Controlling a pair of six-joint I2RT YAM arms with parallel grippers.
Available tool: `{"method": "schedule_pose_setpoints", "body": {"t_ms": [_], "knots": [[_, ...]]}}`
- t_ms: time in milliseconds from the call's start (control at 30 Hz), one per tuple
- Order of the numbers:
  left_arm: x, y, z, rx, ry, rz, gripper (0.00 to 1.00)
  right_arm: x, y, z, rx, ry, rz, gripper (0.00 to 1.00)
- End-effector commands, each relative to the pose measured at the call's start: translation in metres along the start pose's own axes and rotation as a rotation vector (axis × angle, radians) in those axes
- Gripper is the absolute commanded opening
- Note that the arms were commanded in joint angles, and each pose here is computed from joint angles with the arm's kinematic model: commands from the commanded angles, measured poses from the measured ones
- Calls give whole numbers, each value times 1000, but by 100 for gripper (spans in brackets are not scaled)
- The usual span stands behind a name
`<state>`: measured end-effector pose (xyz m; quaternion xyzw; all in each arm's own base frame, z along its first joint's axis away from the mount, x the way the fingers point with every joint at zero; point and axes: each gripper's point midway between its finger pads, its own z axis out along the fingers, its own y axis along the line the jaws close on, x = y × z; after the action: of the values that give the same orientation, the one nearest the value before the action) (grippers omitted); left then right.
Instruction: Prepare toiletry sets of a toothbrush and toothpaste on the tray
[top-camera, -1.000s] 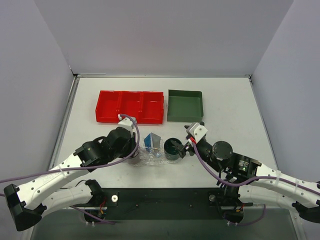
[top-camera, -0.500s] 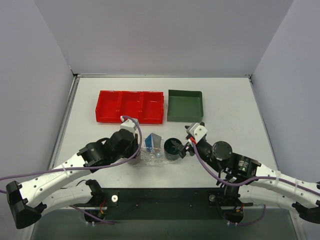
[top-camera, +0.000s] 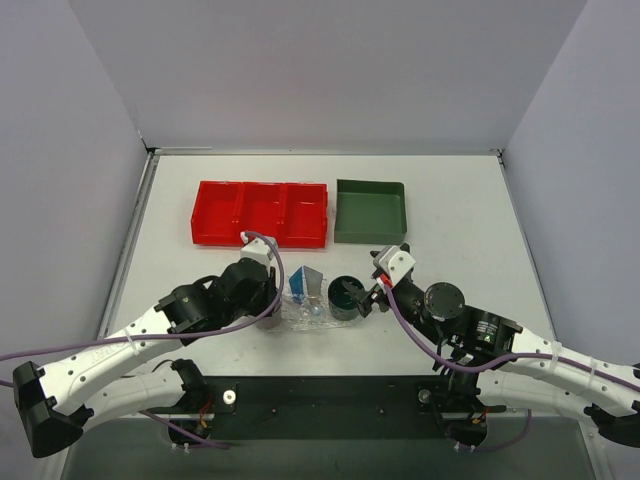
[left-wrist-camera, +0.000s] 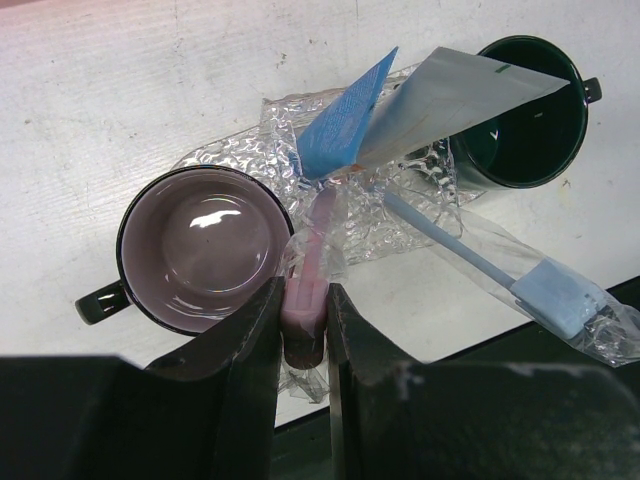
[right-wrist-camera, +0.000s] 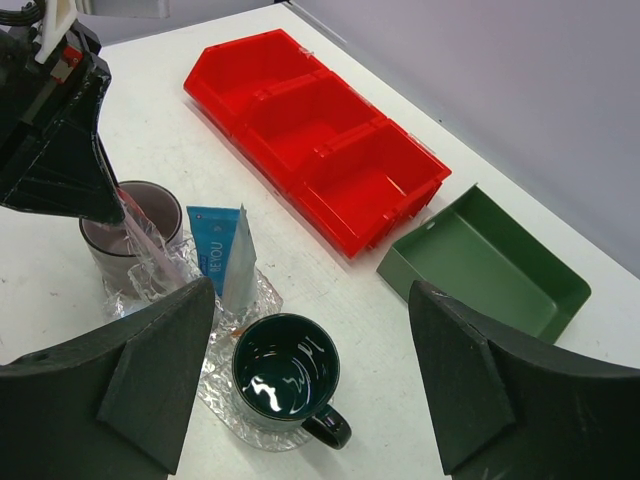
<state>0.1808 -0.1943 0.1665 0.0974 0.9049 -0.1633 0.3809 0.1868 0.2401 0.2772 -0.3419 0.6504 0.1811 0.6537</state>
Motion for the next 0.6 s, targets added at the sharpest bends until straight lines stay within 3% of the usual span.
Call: {"method": "schedule_pose_setpoints", "body": {"t_ms": [0,200,367,567], "knots": [[-11,-8,-6,35,-41,-13,29,-8,-4,1,21,-27,32,73],[-15,-7,-8,39,-50,13,43,-9,-4,1,19,-26,30,73],[-21,-6,-15,42,-69,39,63,-8,-4,0,15,-24,30,73],[-30,-7,-28,83,-123,62,78,-8,-5,1,24,-21,34,73]]}}
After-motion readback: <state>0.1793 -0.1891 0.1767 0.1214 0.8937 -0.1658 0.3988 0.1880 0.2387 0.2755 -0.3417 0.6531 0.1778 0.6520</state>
